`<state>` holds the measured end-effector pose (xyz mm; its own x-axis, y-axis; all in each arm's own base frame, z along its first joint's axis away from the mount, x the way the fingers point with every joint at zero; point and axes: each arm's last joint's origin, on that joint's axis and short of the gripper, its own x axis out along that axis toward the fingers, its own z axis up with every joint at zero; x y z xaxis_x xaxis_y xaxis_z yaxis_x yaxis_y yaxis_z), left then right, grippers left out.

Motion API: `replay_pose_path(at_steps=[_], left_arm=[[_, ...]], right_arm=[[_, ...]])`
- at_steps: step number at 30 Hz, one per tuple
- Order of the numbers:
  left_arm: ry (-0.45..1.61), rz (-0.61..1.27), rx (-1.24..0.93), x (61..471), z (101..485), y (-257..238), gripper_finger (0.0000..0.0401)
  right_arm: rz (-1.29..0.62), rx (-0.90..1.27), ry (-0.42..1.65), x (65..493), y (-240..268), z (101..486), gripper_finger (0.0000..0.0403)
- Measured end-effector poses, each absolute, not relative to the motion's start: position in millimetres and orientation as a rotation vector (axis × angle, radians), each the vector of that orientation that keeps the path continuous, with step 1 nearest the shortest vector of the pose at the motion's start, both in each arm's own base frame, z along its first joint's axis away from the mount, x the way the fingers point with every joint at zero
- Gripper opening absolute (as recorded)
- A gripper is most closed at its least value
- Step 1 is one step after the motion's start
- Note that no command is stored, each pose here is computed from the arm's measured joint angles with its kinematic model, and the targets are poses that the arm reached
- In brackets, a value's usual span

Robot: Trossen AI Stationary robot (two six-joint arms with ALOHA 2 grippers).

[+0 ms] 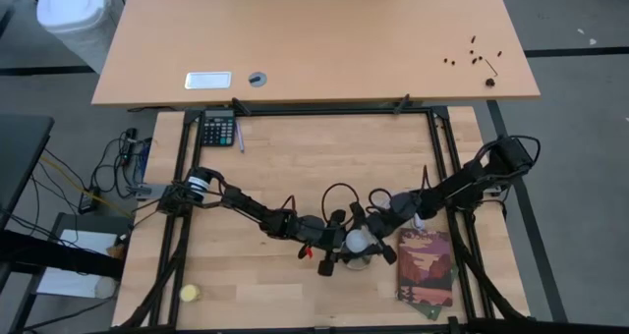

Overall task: Screw lightbulb
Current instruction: Remove the lightbulb from the lamp socket

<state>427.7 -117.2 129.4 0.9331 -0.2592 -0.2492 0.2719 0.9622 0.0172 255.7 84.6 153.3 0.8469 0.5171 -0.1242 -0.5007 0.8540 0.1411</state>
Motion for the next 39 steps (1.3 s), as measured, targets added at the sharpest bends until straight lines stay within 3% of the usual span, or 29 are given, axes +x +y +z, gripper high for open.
replay_pose_path(at_steps=[10,21,31,39], left_arm=[[0.260,-0.277,0.061,427.1,128.1,-117.8,0.0190],[0.275,-0.199,0.066,426.9,125.6,-115.4,0.0190],[0.271,0.018,0.047,427.2,125.5,-109.4,0.0190],[0.257,0.212,0.042,426.6,126.2,-104.7,0.0190]], right_arm=[[0.550,0.208,0.202,255.5,83.4,152.0,0.0286],[0.406,0.196,0.279,252.3,78.7,151.3,0.0326],[0.060,0.084,0.311,229.0,90.8,168.2,0.0327],[-0.183,0.086,0.292,225.8,103.0,158.3,0.0327]])
